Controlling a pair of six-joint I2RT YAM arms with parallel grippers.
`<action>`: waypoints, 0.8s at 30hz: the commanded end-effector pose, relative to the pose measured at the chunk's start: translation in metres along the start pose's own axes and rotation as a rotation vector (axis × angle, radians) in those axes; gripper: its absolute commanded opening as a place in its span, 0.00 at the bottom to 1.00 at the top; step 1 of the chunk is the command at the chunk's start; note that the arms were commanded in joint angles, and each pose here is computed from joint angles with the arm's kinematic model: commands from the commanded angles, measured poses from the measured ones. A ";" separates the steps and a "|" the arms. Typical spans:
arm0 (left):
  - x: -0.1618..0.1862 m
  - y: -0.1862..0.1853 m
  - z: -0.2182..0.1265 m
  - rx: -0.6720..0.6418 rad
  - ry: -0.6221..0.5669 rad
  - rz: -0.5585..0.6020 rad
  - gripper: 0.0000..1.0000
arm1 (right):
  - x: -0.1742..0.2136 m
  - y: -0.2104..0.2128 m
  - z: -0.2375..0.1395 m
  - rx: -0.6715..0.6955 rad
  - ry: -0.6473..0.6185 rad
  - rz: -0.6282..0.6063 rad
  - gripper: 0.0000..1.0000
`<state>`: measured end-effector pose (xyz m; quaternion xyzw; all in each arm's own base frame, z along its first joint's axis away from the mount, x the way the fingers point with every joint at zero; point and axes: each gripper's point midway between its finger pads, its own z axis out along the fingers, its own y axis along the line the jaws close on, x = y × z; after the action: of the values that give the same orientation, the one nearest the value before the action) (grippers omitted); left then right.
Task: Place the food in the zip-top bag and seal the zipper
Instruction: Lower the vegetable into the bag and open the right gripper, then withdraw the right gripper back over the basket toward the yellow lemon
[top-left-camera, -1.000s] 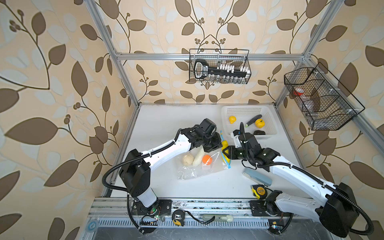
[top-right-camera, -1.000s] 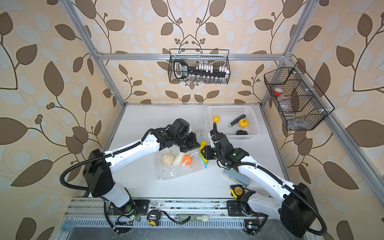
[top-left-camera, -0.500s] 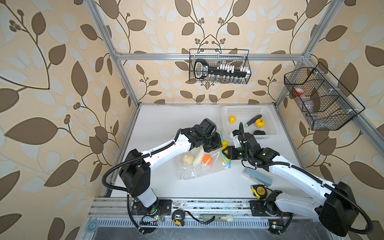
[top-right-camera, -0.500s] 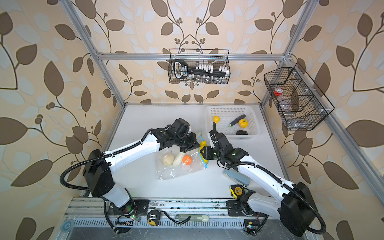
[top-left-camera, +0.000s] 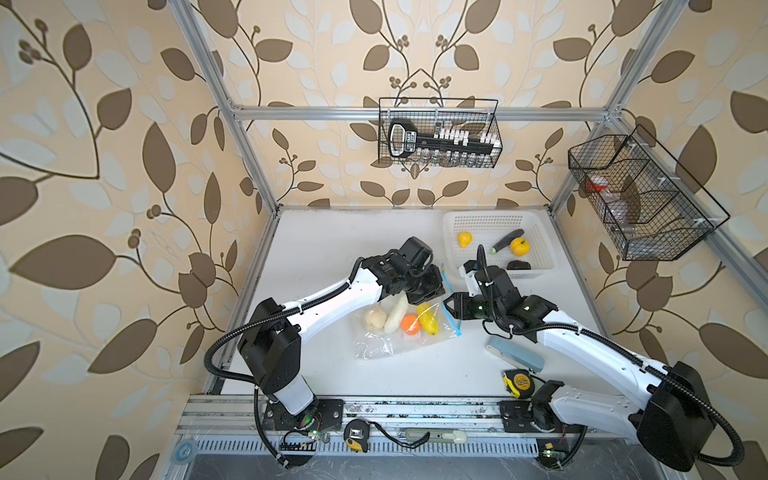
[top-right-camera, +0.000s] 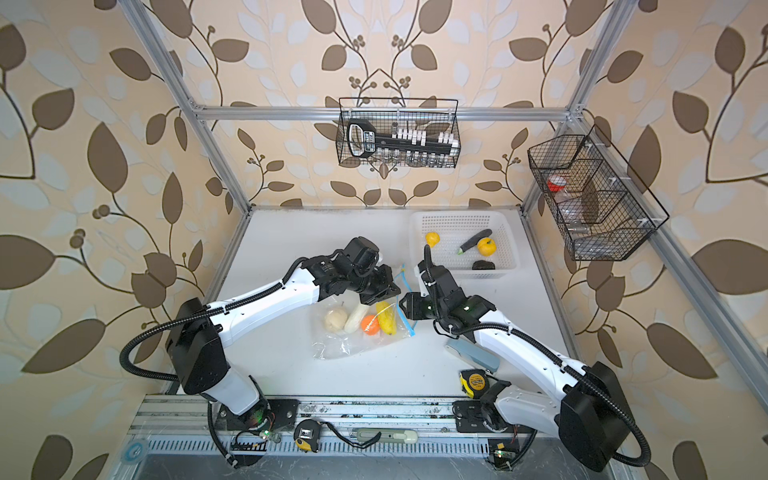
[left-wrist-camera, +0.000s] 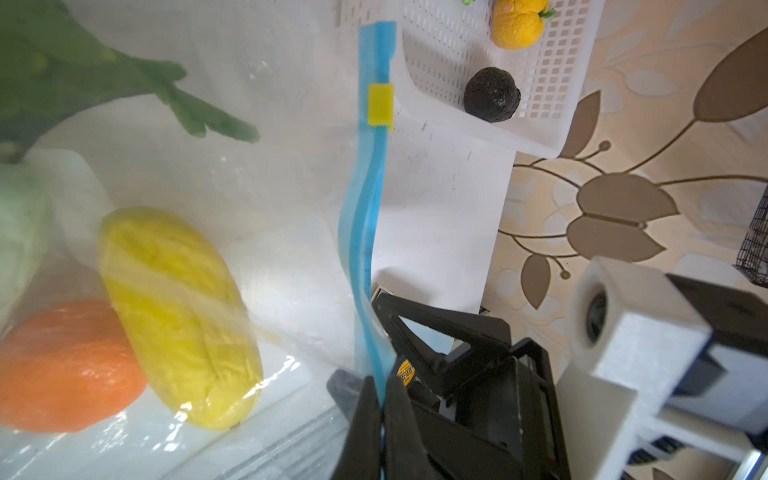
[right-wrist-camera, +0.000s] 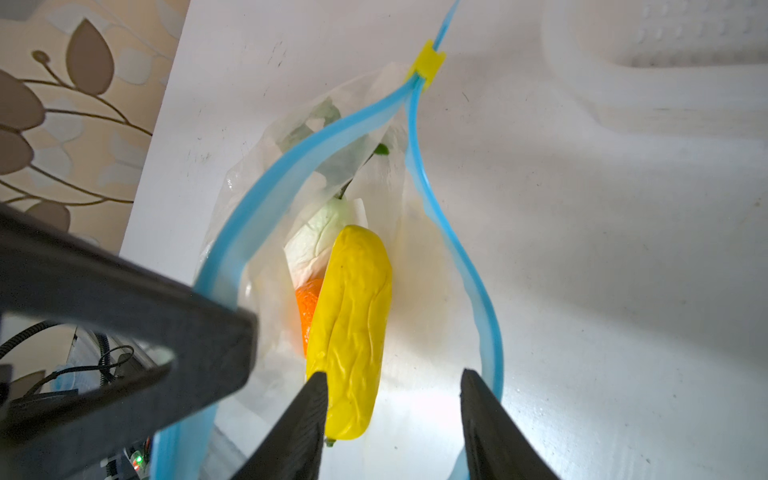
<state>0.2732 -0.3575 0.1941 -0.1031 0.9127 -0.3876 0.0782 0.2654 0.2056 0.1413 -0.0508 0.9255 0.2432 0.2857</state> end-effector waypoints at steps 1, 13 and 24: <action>-0.003 -0.021 -0.008 0.043 -0.021 0.029 0.00 | 0.000 0.000 0.001 0.009 0.003 -0.018 0.52; -0.002 -0.019 -0.010 0.042 -0.027 0.030 0.00 | -0.012 0.000 -0.020 0.017 -0.056 -0.017 0.52; 0.001 -0.015 -0.014 0.042 -0.031 0.035 0.00 | -0.031 -0.016 -0.040 0.093 -0.125 -0.012 0.52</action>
<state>0.2733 -0.3575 0.1939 -0.1031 0.9128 -0.3874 0.0785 0.2683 0.1805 0.1671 -0.0312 0.9184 0.2212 0.3266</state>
